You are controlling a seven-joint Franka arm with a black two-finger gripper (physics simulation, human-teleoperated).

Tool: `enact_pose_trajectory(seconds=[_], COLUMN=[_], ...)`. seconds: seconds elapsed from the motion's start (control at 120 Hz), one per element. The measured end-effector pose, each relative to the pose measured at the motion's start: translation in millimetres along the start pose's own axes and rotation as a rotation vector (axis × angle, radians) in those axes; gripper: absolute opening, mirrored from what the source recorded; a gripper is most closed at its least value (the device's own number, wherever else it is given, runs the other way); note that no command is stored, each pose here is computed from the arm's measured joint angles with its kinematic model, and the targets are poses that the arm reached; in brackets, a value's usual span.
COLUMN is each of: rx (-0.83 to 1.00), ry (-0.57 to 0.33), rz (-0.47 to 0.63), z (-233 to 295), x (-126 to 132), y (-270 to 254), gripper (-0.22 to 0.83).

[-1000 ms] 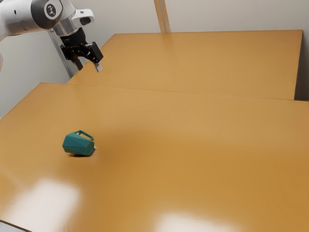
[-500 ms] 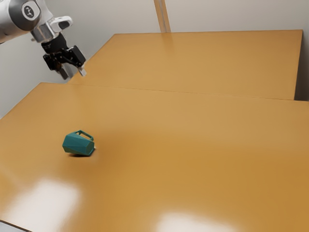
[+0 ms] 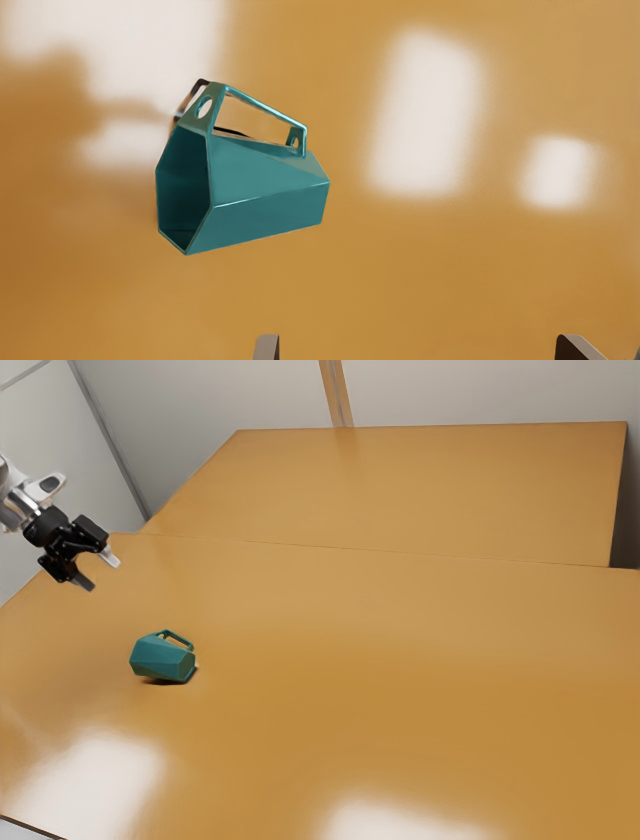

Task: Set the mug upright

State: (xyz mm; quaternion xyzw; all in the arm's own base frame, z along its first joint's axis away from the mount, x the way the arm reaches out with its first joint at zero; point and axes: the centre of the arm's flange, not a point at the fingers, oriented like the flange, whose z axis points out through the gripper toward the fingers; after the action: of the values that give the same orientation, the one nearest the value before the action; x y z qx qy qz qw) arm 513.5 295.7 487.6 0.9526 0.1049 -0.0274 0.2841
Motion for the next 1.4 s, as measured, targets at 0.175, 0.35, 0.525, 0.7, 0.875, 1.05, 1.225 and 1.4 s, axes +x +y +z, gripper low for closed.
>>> enact_pose_trajectory(seconds=[0.175, 0.35, 0.525, 0.7, 0.875, 1.05, 1.225, 1.4], rx=[-0.094, -0.183, -0.258, -0.313, -0.339, -0.367, -0.367, -0.372], ry=[-0.009, -0.014, -0.009, 0.002, 0.003, 0.006, 0.02, 0.025], rz=[0.023, 0.038, 0.057, 0.093, 0.116, 0.146, 0.184, 0.221], z=[31, 76, 111, 138, 153, 164, 158, 154], x=[11, 26, 27, 27, 21, 19, 21, 21], y=[-50, -93, -118, -122, -126, -123, -116, -105], gripper=[0.62, 0.61, 0.61, 0.61, 0.62, 0.52, 0.1, -0.08])
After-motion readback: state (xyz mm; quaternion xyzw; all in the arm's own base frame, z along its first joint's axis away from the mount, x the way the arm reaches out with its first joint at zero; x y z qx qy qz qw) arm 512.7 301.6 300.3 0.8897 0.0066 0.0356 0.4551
